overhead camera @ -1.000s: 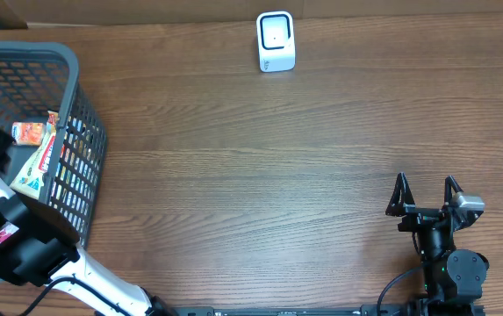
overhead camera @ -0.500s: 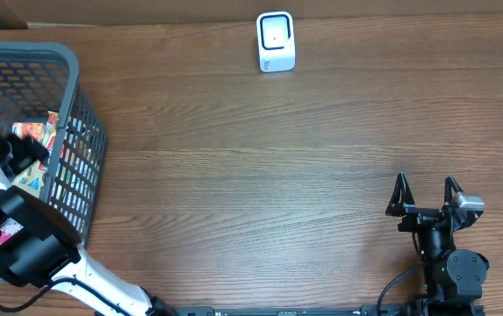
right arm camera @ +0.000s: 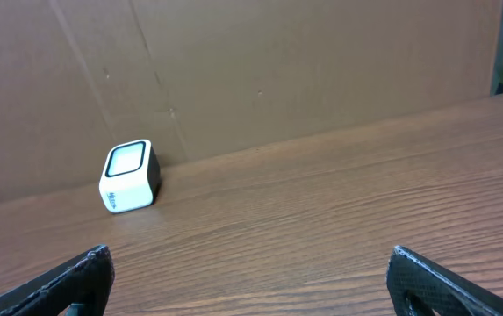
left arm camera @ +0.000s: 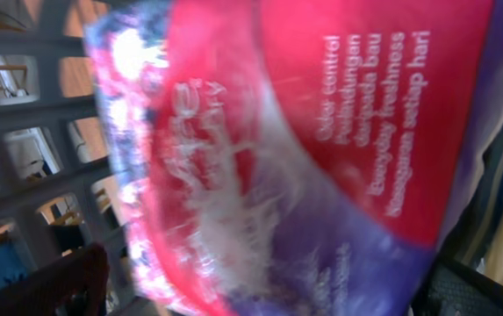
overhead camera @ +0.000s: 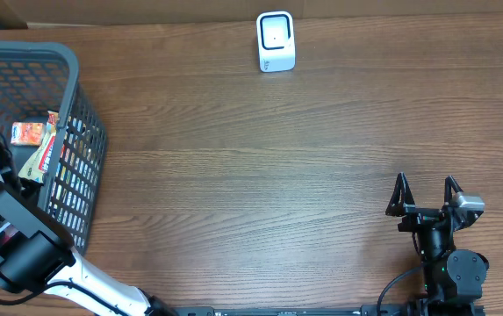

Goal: Scan the item barcode
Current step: 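Grasp the red-purple deodorizer pack with the left gripper inside basket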

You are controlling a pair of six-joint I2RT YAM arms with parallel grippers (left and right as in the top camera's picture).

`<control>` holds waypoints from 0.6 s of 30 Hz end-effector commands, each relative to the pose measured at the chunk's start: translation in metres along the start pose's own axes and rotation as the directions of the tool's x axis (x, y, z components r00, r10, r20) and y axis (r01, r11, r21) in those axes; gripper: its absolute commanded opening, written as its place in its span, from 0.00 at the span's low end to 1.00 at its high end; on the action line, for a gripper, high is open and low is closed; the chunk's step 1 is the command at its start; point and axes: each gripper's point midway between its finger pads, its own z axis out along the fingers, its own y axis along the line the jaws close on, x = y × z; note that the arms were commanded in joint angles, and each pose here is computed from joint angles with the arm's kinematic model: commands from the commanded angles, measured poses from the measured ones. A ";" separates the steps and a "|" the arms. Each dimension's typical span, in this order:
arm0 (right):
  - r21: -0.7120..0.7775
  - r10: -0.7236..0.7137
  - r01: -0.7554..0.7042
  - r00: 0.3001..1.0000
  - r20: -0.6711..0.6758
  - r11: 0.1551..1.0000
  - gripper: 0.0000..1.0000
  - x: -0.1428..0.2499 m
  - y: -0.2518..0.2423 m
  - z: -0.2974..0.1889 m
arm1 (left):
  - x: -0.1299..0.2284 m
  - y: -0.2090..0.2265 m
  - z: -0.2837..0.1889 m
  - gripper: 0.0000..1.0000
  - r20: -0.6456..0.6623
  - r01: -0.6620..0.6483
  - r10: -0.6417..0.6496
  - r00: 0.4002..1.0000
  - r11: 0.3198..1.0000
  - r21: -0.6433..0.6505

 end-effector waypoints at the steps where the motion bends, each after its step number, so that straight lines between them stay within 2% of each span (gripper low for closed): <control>1: -0.007 -0.004 0.004 1.000 0.001 1.000 1.00 0.002 0.001 0.000 | 0.006 0.004 0.013 1.00 0.003 0.021 -0.021 1.000 0.999 -0.048; 3: -0.007 -0.004 0.004 1.000 0.001 1.000 1.00 0.002 0.001 0.000 | 0.009 0.002 0.019 0.81 0.002 0.020 -0.020 1.000 0.999 -0.050; 5: -0.007 -0.004 0.004 1.000 0.001 1.000 1.00 0.002 0.001 0.000 | 0.010 0.001 0.023 0.52 0.003 0.020 -0.020 1.000 0.998 -0.053; 7: -0.007 -0.004 0.004 1.000 0.001 1.000 1.00 0.002 0.001 0.000 | 0.012 0.001 0.025 0.29 0.000 0.027 -0.027 1.000 0.998 -0.055; 8: -0.007 -0.004 0.004 1.000 0.001 1.000 1.00 0.002 0.001 0.000 | 0.012 0.001 0.025 0.12 0.000 0.032 -0.032 0.999 0.998 -0.056; 9: -0.007 -0.004 0.004 1.000 0.001 1.000 1.00 0.002 0.001 0.000 | 0.012 0.001 0.025 0.04 -0.001 0.033 -0.033 0.999 0.998 -0.056; 13: -0.007 -0.004 0.004 1.000 0.001 1.000 1.00 0.002 0.001 0.000 | 0.012 0.003 0.020 0.04 -0.005 0.036 -0.037 0.999 0.998 -0.058; 18: -0.007 -0.004 0.004 1.000 0.001 1.000 1.00 0.002 0.001 0.000 | -0.001 0.012 -0.012 0.04 0.011 0.039 -0.039 0.999 0.998 -0.050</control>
